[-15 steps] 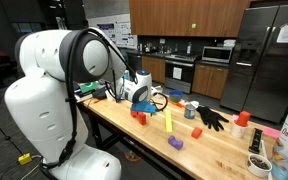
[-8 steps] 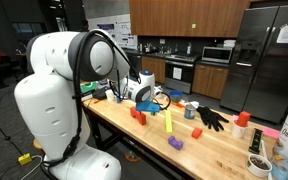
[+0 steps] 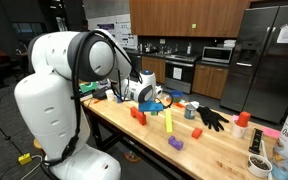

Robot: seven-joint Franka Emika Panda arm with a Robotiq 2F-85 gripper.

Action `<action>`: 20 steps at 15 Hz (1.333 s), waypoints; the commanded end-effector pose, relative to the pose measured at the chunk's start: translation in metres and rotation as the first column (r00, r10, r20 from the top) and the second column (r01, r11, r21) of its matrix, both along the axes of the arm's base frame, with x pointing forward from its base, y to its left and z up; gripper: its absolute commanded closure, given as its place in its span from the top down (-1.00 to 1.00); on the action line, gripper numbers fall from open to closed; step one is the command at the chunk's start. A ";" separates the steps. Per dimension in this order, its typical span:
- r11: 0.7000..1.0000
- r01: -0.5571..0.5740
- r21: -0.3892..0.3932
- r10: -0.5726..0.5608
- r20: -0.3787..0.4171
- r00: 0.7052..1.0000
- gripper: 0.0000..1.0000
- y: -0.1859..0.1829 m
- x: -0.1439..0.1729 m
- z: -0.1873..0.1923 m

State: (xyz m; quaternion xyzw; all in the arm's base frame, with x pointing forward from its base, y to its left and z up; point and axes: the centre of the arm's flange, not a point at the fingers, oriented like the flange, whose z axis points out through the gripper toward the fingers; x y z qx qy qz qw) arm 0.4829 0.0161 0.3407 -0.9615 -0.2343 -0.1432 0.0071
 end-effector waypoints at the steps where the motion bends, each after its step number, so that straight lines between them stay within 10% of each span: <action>1: 0.994 -0.076 -0.079 0.079 0.036 0.996 1.00 -0.037 -0.034 0.017; 9: 0.988 -0.095 -0.120 0.098 0.024 0.995 1.00 -0.049 -0.028 0.010; 20: 0.810 -0.533 -0.244 0.553 0.014 0.833 1.00 -0.083 -0.003 -0.022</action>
